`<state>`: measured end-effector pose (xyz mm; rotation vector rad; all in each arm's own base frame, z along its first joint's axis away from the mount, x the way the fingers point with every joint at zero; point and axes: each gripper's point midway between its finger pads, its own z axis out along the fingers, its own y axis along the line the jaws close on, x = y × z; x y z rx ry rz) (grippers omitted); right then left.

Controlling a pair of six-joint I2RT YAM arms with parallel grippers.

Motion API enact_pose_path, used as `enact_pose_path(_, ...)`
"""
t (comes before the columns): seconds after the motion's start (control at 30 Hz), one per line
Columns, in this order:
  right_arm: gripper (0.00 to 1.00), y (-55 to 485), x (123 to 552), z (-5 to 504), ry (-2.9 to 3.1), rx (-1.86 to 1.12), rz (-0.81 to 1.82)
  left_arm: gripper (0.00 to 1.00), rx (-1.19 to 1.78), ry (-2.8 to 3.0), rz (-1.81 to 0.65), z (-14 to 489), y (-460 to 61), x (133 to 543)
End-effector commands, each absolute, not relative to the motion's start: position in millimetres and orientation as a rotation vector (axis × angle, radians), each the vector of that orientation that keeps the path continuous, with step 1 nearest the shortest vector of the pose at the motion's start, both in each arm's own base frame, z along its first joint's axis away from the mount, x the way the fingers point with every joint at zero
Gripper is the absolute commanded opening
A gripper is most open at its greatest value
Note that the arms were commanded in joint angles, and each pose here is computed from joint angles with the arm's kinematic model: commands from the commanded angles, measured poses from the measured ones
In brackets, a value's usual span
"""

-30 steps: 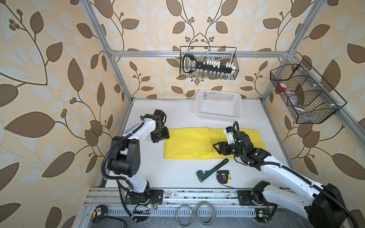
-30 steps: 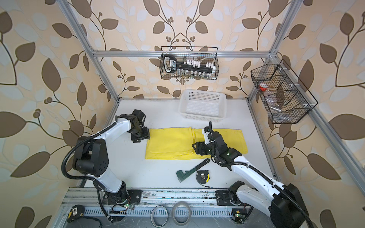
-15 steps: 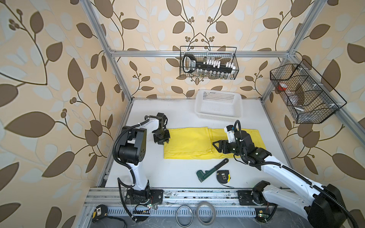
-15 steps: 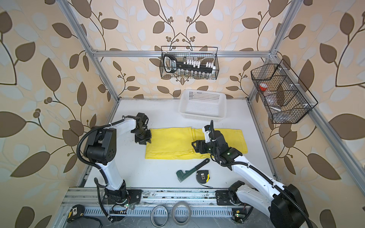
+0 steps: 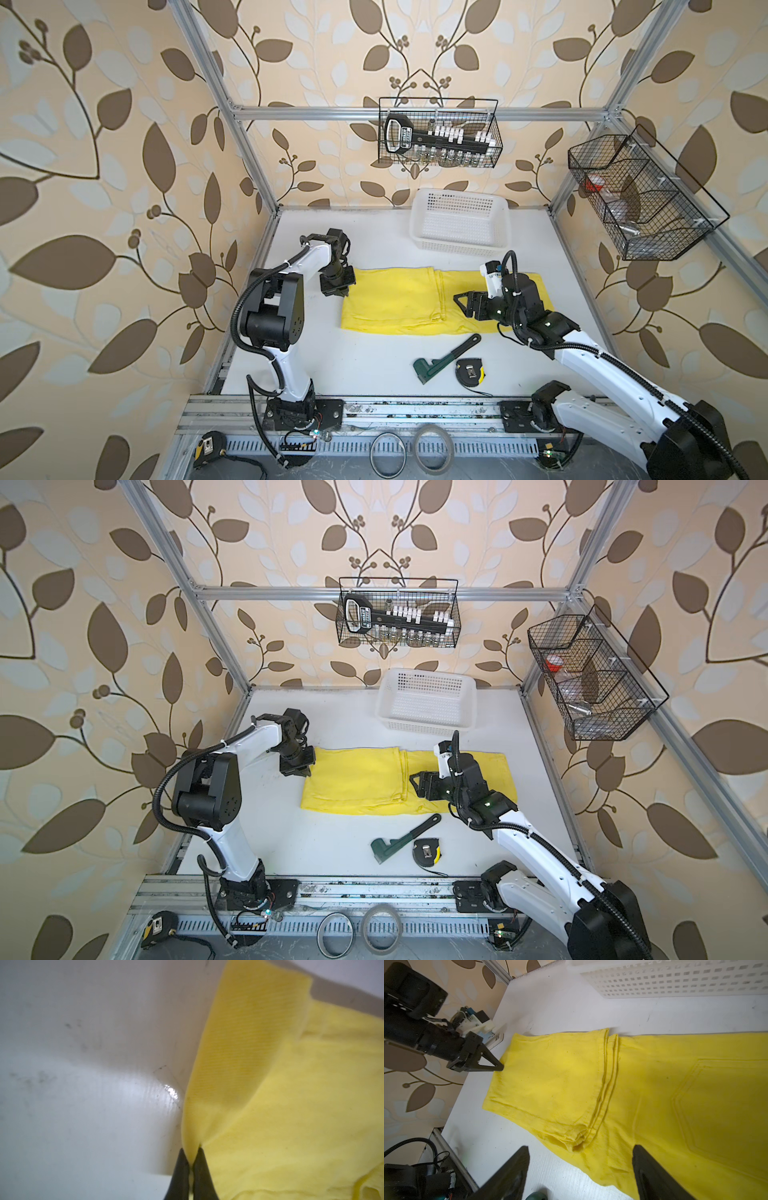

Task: Fold and stack the trousers
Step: Fold the trousers at the center of the table.

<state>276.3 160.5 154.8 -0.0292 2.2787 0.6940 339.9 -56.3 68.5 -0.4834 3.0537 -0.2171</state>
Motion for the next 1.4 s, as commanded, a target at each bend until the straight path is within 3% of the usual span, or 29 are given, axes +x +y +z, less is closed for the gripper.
enact_pose_path(0.0, 0.78, 153, 273, 152, 2.3, -0.043, 0.676, 0.0, -0.535, 2.993, -0.047, 119, -7, 327)
enact_pose_path(0.23, 0.79, 133, 275, 131, 2.351, 0.012, 0.623, 0.0, -0.726, 2.845, -0.028, 171, 48, 324)
enact_pose_path(0.4, 0.79, 129, 276, 116, 2.389, 0.037, 0.597, 0.0, -0.72, 2.742, -0.069, 218, 51, 329)
enact_pose_path(0.53, 0.79, 126, 278, 103, 2.419, 0.063, 0.578, 0.0, -0.677, 2.705, -0.319, 246, 17, 331)
enact_pose_path(0.93, 0.69, 144, 287, 58, 2.491, 0.086, 0.584, 0.0, -0.401, 2.672, -0.668, 283, -120, 320)
enact_pose_path(1.37, 0.39, 152, 290, 21, 2.565, 0.05, 0.504, 0.0, -0.253, 2.686, -0.894, 271, -247, 320)
